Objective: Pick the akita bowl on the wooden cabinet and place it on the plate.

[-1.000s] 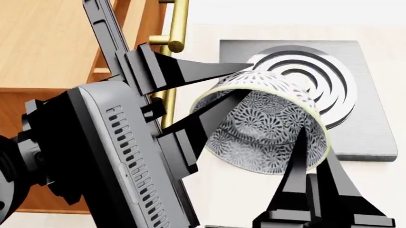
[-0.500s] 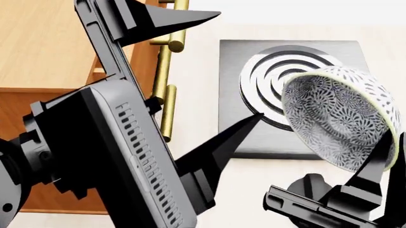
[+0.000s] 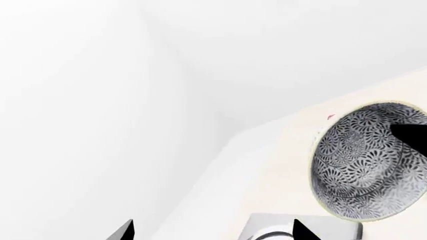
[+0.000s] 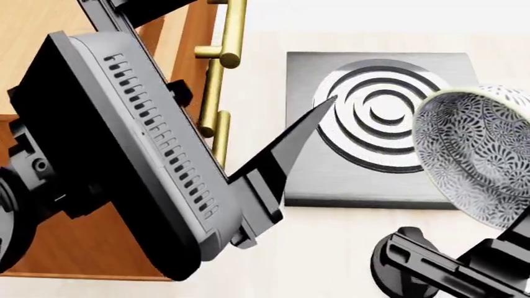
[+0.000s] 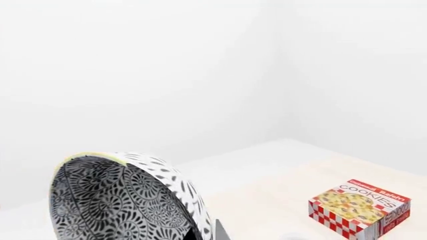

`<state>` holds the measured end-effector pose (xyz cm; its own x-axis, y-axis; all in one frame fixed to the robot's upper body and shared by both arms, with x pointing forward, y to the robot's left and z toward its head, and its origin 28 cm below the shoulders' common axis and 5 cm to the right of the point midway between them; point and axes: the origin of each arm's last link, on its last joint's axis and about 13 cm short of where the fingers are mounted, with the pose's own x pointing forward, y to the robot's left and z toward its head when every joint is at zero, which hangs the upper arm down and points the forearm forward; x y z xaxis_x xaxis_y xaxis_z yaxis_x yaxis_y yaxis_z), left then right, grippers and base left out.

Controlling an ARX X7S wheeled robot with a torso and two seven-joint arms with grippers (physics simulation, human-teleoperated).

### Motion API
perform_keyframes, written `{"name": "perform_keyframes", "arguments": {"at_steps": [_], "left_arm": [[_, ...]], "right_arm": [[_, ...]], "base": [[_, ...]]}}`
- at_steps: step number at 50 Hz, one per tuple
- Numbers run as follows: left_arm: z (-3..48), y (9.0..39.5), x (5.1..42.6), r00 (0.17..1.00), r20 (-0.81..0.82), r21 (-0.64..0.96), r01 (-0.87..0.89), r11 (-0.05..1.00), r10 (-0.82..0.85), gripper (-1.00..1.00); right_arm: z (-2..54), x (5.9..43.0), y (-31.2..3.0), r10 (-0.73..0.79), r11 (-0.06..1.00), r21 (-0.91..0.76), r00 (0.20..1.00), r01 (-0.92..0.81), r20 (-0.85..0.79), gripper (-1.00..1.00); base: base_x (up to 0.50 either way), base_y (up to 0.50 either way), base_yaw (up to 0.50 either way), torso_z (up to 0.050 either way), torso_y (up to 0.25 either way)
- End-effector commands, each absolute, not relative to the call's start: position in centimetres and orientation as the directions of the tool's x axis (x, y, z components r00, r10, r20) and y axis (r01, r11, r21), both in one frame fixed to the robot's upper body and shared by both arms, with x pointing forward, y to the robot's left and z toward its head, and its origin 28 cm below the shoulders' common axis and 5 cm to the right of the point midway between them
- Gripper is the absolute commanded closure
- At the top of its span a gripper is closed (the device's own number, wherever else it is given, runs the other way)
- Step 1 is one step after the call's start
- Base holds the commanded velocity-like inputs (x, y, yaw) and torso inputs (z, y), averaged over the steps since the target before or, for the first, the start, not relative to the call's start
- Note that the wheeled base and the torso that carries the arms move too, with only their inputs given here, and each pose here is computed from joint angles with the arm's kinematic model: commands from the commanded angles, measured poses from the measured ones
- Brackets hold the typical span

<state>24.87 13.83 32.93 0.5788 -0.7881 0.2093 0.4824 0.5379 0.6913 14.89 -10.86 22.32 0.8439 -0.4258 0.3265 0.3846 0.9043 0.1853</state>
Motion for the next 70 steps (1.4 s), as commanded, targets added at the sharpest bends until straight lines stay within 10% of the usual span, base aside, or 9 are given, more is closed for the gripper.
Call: {"name": "perform_keyframes", "arguments": {"at_steps": [1, 46, 70], "left_arm": [[33.7, 14.1, 25.4, 0.634, 0.174, 0.627, 0.519, 0.581, -0.754, -1.0], [33.6, 14.3, 25.2, 0.616, 0.265, 0.609, 0.489, 0.624, -0.742, -1.0], [33.5, 14.3, 25.3, 0.617, 0.263, 0.604, 0.494, 0.626, -0.741, -1.0]], "right_arm": [[22.9, 14.6, -11.3, -0.452, 0.891, 0.222, 0.824, 0.397, 0.341, 1.0], [23.5, 12.7, -14.8, -0.637, 0.703, 0.55, 0.743, 0.451, 0.207, 1.0], [22.8, 12.3, -16.4, -0.361, 0.54, 0.839, 0.919, 0.068, 0.157, 1.0]], "base": [[0.0, 0.0, 0.0, 0.0, 0.0], [0.0, 0.0, 0.0, 0.0, 0.0], [0.0, 0.0, 0.0, 0.0, 0.0]]}}
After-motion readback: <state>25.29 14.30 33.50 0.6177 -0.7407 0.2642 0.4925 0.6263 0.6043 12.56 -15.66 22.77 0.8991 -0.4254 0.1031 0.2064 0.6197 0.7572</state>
